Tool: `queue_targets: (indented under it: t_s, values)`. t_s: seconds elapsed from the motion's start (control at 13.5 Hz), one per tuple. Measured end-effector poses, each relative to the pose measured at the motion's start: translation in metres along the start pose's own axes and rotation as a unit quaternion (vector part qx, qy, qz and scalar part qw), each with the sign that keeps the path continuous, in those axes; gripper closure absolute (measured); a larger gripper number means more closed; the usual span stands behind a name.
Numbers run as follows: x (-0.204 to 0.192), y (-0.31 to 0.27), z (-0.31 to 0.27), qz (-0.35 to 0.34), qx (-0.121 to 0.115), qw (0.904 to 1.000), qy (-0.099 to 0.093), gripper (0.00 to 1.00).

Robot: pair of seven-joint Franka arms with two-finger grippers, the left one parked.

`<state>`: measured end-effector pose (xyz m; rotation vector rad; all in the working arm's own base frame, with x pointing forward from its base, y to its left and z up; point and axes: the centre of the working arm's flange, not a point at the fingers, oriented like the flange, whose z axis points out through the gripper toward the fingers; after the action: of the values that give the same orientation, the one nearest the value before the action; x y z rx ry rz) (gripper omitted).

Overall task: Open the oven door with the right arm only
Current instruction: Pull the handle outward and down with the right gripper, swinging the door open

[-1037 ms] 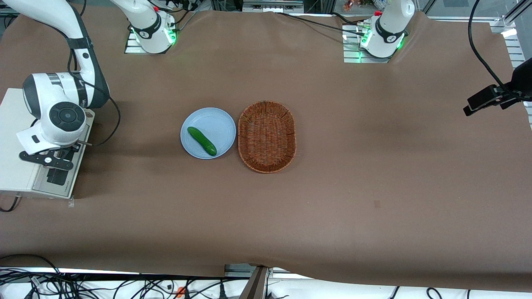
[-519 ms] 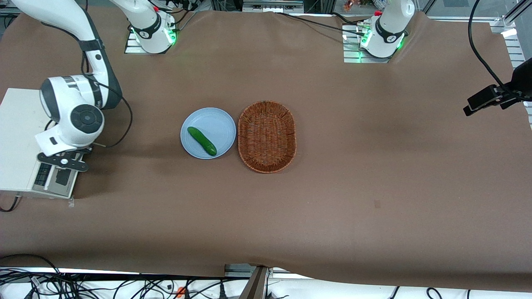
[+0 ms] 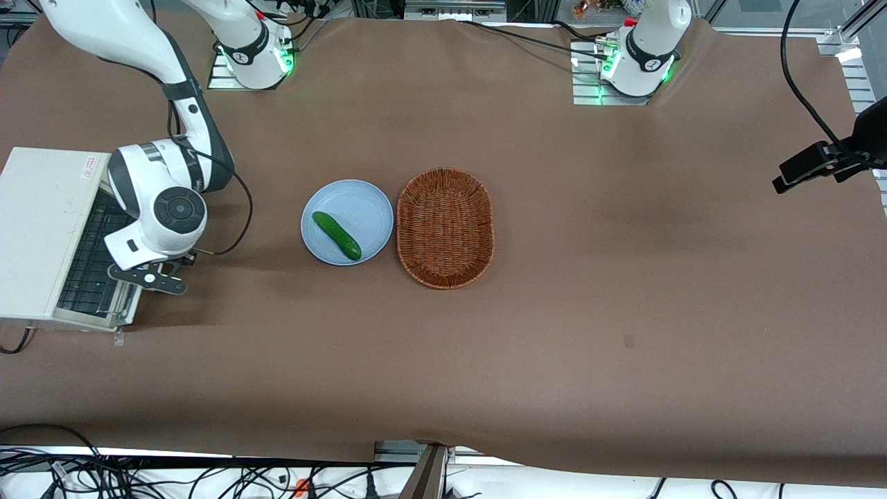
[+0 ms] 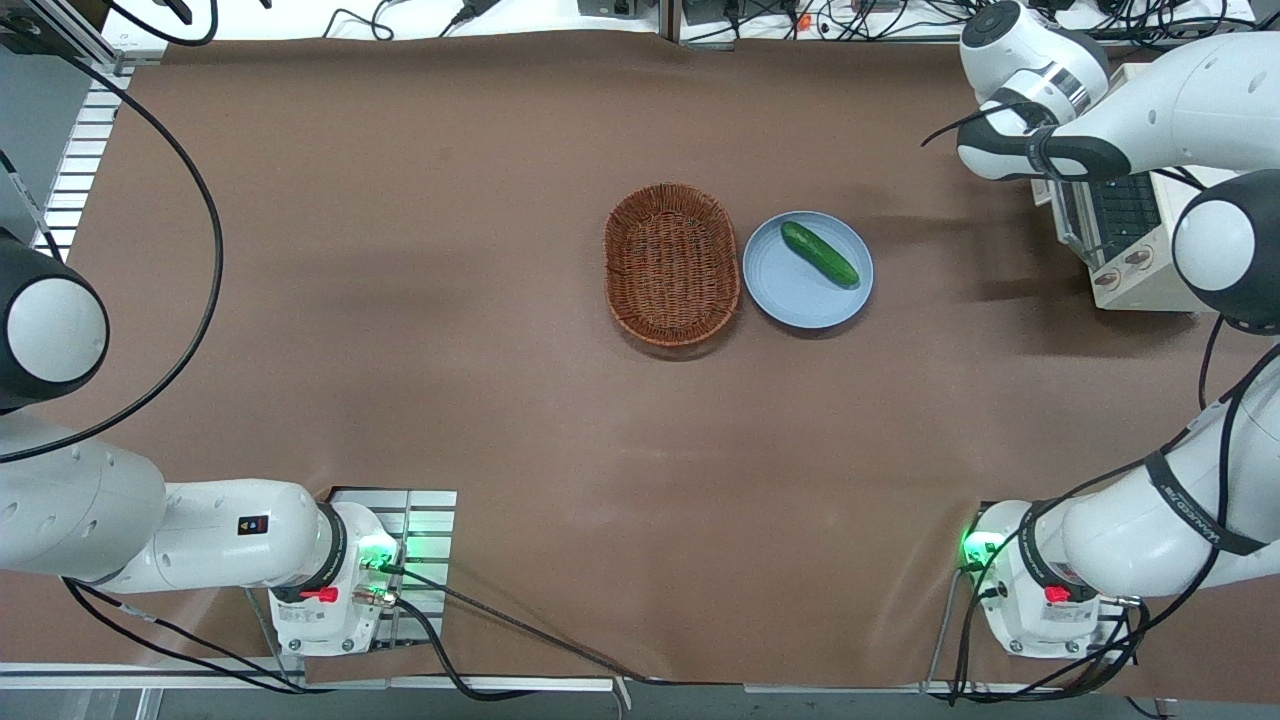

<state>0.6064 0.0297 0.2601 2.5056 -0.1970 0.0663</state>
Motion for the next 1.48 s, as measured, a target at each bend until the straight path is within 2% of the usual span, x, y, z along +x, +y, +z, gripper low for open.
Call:
queue_targets:
  t_s: [0.3,0.59,0.89,1.19,1.33,1.48]
  values:
    - [-0.006,-0.038,0.034,-0.009,0.039,0.9992,0.007,0.99]
    - [-0.008,-0.053,0.064,-0.008,0.065,0.9979,0.005,0.99]
    - [0.000,-0.042,0.064,0.060,0.113,0.9909,-0.041,0.99]
    - [-0.001,-0.057,0.037,0.080,0.154,0.9832,-0.056,0.99]
    - [0.003,-0.058,0.014,0.079,0.161,0.9813,-0.069,0.99]
    - [0.018,-0.048,-0.017,0.068,0.171,0.9777,-0.101,0.99]
